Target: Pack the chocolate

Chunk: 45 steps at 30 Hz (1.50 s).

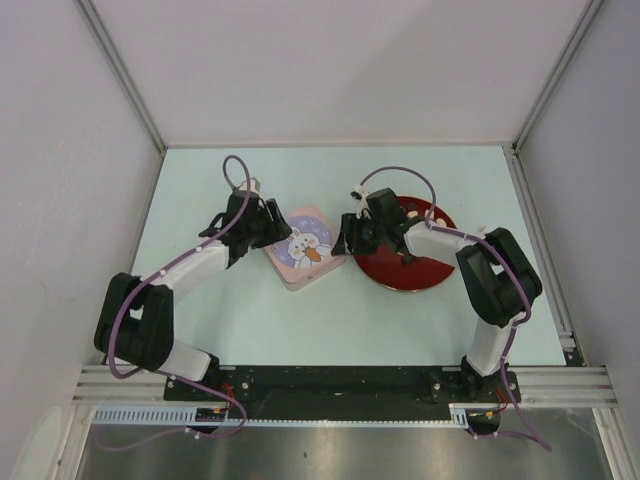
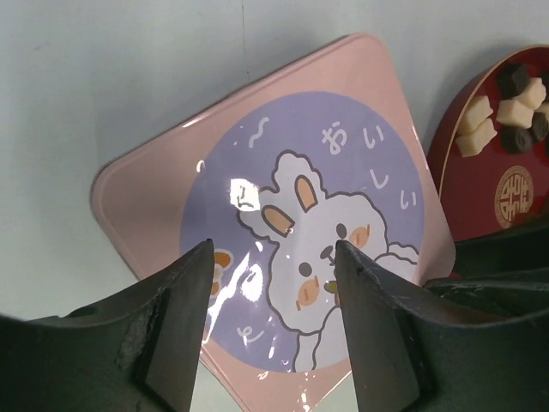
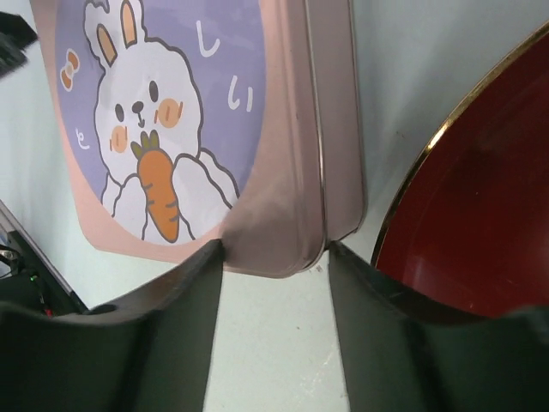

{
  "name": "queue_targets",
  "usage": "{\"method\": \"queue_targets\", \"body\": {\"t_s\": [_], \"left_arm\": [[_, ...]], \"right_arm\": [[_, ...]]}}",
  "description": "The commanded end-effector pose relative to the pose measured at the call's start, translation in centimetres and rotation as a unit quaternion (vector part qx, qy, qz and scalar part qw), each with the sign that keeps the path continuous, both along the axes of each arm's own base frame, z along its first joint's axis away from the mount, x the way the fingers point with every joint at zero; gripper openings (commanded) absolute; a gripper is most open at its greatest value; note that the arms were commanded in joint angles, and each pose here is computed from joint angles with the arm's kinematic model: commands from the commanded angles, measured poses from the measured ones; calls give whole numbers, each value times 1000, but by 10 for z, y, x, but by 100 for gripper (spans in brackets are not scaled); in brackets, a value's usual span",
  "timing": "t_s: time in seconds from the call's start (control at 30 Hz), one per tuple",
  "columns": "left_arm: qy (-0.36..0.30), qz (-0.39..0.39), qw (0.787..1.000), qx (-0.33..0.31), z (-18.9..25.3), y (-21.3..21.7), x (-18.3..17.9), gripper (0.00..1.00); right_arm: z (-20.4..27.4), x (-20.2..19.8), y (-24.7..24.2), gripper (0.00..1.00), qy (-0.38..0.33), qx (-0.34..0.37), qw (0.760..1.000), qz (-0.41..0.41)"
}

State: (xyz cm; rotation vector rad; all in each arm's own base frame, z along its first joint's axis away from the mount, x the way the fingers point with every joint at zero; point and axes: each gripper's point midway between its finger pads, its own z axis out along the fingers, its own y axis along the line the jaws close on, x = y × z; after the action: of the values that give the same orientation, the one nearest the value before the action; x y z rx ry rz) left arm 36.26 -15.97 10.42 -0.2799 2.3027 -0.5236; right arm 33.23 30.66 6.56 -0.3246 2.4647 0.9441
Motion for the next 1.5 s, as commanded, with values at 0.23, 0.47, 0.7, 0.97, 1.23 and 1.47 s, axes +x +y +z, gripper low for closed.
{"method": "queue_targets", "body": {"t_s": [0.23, 0.47, 0.7, 0.97, 1.23, 1.47], "left_arm": [[10, -18, 999, 34, -6, -1, 3, 64], [-9, -12, 999, 52, 6, 4, 12, 67], [-40, -36, 997, 59, 27, -10, 46, 60], [-33, -68, 992, 99, 25, -28, 79, 34], [-19, -91, 985, 143, 4, -41, 92, 22], [9, -110, 980, 168, -18, -50, 95, 18]], "right_arm": [[-27, -17, 2, 21, 16, -16, 1000, 18], [13, -29, 8, 29, -14, -1, 999, 29], [47, -15, -5, 52, -72, -6, 997, 3], [58, -19, -29, 56, -101, -34, 994, -25], [62, -23, -62, 76, -118, -67, 989, -65], [65, -26, -91, 82, -124, -92, 983, -98]]}}
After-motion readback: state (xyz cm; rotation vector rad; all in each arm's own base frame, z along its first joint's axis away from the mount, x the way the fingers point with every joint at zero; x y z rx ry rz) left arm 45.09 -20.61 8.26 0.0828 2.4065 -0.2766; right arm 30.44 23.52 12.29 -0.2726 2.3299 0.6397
